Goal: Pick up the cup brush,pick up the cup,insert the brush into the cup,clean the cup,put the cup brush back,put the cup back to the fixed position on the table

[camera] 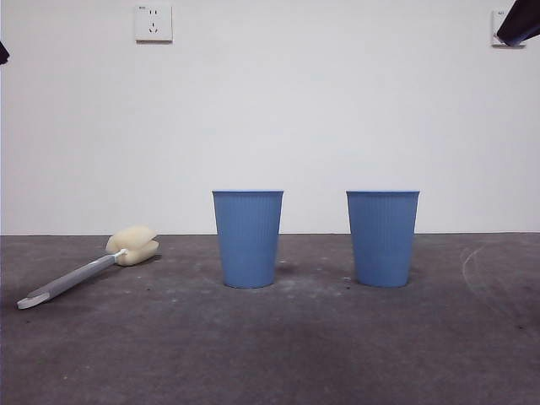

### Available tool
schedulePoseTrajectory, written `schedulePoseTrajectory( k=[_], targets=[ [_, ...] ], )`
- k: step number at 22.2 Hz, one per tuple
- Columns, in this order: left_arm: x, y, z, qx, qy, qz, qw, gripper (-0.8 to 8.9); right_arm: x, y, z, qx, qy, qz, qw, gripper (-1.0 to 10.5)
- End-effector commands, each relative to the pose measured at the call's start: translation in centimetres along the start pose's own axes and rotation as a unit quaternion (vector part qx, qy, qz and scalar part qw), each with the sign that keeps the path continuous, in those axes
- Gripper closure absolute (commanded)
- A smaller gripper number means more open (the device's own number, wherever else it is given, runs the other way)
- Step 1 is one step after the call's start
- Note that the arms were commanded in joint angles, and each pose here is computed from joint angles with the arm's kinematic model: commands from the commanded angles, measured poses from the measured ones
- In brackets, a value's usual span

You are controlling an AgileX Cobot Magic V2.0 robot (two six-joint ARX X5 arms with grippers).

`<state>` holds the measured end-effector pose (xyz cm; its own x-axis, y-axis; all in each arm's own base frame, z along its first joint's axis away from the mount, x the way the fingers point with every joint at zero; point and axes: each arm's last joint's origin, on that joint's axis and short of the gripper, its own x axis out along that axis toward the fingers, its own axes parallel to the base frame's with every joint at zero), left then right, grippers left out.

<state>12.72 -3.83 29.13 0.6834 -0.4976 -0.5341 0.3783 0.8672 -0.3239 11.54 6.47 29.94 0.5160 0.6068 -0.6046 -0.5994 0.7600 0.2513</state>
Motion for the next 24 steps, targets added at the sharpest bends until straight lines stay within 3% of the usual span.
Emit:
schedulePoseTrajectory(
  k=[1, 7, 10, 11, 14, 17, 24],
  targets=[
    [0.4, 0.1, 0.0, 0.006, -0.001, 0.002, 1.0, 8.18, -0.1, 0.0, 0.1, -0.003, -0.003, -0.002, 1.0, 9.5],
    [1.0, 0.2, 0.8, 0.014, -0.022, -0.002, 1.0, 8.17, -0.1, 0.0, 0.1, -0.003, -0.003, -0.002, 1.0, 9.5],
    [-0.1, -0.2, 2.3, 0.076, -0.122, 0.019, 0.989, 8.17, -0.1, 0.0, 0.1, -0.003, -0.003, -0.002, 1.0, 9.5],
    [-0.7, -0.3, 2.8, 0.109, -0.161, 0.038, 0.98, 8.18, -0.1, 0.0, 0.1, -0.003, -0.002, -0.002, 1.0, 9.5],
    [-3.3, -1.1, 3.8, 0.232, -0.274, 0.079, 0.93, 8.17, -0.1, 0.0, 0.1, -0.003, -0.002, -0.002, 1.0, 9.5],
    [-5.6, -1.2, 3.2, 0.32, -0.318, 0.139, 0.882, 8.17, -0.1, 0.0, 0.1, -0.003, -0.002, -0.002, 1.0, 9.5],
    [-5.2, 0.6, -0.8, 0.312, -0.382, 0.223, 0.841, 8.17, -0.1, 0.0, 0.1, -0.003, -0.002, -0.002, 1.0, 9.5]
  ],
)
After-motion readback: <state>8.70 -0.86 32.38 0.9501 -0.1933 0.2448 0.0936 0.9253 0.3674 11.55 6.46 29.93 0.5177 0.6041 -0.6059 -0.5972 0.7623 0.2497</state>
